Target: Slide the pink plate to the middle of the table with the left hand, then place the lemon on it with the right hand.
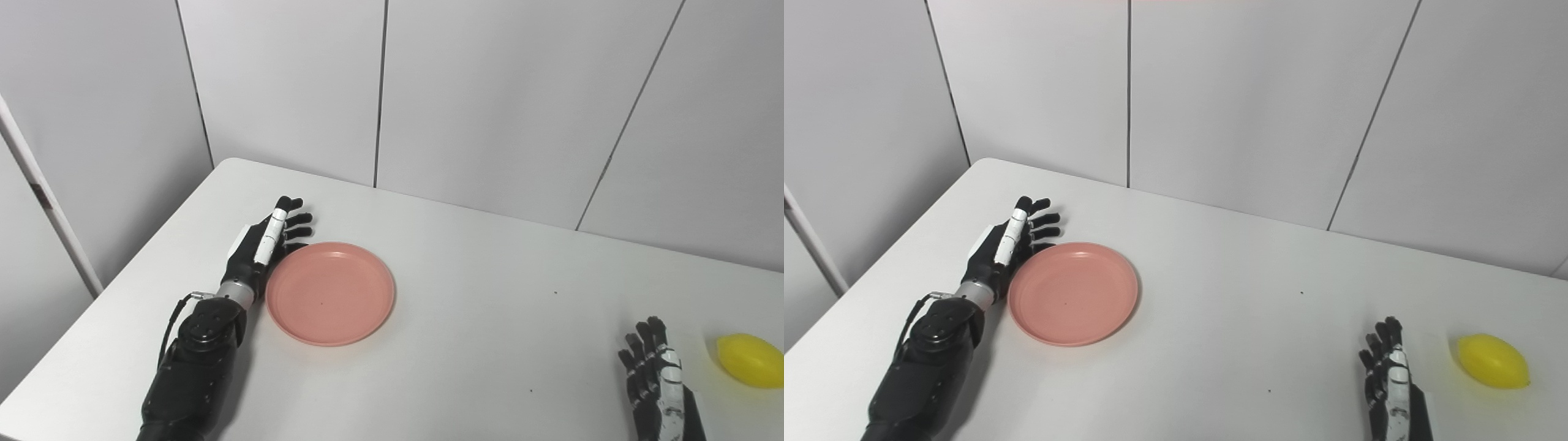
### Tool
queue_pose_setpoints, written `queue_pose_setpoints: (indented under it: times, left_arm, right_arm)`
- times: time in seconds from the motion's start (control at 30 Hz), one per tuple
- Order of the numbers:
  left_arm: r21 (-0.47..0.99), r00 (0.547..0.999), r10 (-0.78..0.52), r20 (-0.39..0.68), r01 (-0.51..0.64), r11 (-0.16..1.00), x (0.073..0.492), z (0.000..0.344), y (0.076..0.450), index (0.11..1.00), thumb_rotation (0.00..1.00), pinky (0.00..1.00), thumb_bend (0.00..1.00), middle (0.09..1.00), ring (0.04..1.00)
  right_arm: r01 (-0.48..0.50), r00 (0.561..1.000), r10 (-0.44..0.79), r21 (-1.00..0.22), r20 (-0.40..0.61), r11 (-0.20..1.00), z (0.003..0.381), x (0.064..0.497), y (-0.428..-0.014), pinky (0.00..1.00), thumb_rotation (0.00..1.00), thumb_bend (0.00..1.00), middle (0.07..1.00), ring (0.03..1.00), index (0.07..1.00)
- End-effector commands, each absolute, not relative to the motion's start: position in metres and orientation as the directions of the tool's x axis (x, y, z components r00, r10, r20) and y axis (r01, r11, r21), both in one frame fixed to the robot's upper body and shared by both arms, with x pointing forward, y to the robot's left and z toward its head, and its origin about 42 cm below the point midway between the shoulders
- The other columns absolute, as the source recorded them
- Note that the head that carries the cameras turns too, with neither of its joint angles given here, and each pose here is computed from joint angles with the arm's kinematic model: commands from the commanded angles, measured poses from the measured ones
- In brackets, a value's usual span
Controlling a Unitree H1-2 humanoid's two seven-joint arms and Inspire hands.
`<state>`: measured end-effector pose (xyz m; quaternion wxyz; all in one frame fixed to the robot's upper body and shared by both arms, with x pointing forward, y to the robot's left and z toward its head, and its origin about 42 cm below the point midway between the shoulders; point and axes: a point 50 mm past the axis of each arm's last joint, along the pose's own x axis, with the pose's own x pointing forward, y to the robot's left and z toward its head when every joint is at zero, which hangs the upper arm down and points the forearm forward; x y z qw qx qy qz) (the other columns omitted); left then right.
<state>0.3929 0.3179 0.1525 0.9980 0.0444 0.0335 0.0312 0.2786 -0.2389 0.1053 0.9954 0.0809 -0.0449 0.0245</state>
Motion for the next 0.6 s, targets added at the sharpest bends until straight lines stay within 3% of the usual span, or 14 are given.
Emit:
queue_pose_setpoints:
  times: [0.0, 0.13, 0.3, 0.57]
  left_arm:
    - [0.086, 0.997, 0.028, -0.079, -0.021, 0.996, 0.396, 0.155, 0.302, 0.851, 1.0, 0.68, 0.72, 0.827, 0.801]
    - [0.062, 0.993, 0.004, -0.117, 0.003, 0.998, 0.392, 0.149, 0.293, 0.875, 1.0, 0.73, 0.72, 0.852, 0.827]
    - [0.087, 0.993, -0.019, -0.117, 0.03, 0.996, 0.386, 0.143, 0.28, 0.87, 1.0, 0.66, 0.7, 0.833, 0.801]
    - [0.078, 0.99, -0.057, -0.127, 0.067, 0.995, 0.381, 0.142, 0.26, 0.866, 1.0, 0.67, 0.74, 0.835, 0.809]
  right_arm:
    - [-0.015, 0.999, 0.022, 0.216, -0.03, 0.976, 0.063, 0.252, -0.227, 1.0, 1.0, 0.61, 1.0, 1.0, 1.0]
    - [-0.019, 0.999, 0.025, 0.221, -0.026, 0.975, 0.063, 0.252, -0.226, 1.0, 1.0, 0.62, 1.0, 1.0, 1.0]
    - [-0.021, 0.999, 0.027, 0.218, -0.024, 0.976, 0.064, 0.252, -0.225, 1.0, 0.99, 0.63, 1.0, 1.0, 1.0]
    - [-0.02, 0.999, 0.026, 0.216, -0.024, 0.976, 0.065, 0.253, -0.223, 1.0, 0.99, 0.64, 1.0, 1.0, 1.0]
